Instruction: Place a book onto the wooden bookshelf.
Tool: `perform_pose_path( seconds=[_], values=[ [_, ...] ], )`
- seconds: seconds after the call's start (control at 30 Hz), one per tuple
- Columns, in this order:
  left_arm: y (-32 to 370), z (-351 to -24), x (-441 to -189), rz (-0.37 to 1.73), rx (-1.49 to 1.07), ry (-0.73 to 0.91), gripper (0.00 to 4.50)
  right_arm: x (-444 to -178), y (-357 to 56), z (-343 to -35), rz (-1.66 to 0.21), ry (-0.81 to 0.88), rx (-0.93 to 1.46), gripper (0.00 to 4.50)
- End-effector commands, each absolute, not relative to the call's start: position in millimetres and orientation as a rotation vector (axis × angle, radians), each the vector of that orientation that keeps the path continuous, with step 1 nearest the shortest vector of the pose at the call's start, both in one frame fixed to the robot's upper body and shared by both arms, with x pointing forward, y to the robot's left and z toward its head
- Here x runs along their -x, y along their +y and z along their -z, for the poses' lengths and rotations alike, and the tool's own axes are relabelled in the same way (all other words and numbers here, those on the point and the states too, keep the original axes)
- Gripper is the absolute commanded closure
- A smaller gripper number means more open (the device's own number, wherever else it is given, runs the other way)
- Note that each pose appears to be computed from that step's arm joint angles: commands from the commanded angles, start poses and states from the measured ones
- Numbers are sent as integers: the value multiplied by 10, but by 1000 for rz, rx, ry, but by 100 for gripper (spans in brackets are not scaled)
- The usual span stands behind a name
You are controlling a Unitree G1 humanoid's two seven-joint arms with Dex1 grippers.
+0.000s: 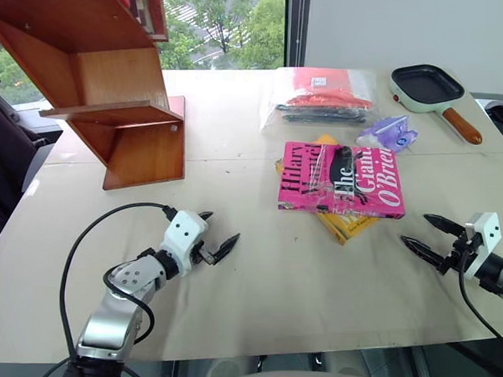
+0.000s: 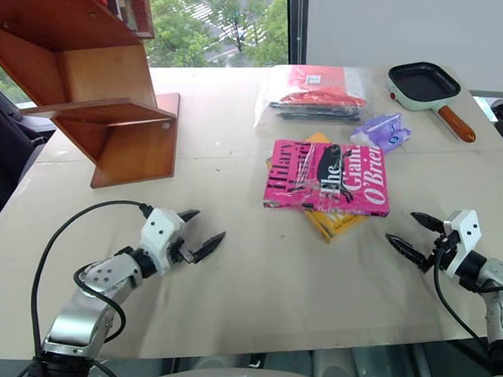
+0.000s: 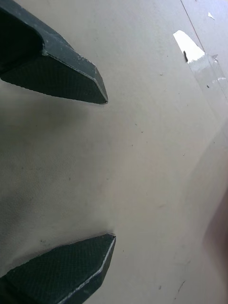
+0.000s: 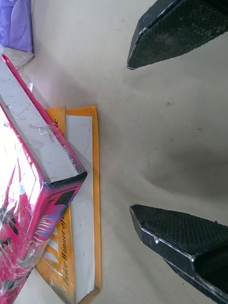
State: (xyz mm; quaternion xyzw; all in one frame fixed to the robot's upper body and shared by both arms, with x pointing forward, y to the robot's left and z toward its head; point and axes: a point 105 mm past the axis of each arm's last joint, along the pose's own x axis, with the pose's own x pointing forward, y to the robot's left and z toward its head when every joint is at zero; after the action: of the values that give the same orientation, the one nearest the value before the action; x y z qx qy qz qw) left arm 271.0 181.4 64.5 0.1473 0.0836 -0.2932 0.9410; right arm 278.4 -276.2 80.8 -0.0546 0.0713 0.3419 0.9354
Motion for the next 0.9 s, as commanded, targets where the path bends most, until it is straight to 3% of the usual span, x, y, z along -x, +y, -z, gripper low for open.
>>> perform_pose_path(
  seconds=[0.03,0.4,0.53,0.7,0.9],
  values=[
    [1886,-679,-2649,563,-303,178,2,-2833,-2942,-902,-682,140,176,0],
    [1916,-737,-2552,549,-294,183,2,-2900,-3139,-796,-659,200,215,0],
    [1912,-855,-2570,559,-250,151,2,-2987,-3102,-953,-649,141,172,0],
    [1918,-906,-2549,570,-278,144,2,-3028,-3110,-936,-629,182,190,0],
    [1914,-1150,-2549,628,-294,93,2,-3303,-3210,-1188,-523,127,209,0]
  ],
)
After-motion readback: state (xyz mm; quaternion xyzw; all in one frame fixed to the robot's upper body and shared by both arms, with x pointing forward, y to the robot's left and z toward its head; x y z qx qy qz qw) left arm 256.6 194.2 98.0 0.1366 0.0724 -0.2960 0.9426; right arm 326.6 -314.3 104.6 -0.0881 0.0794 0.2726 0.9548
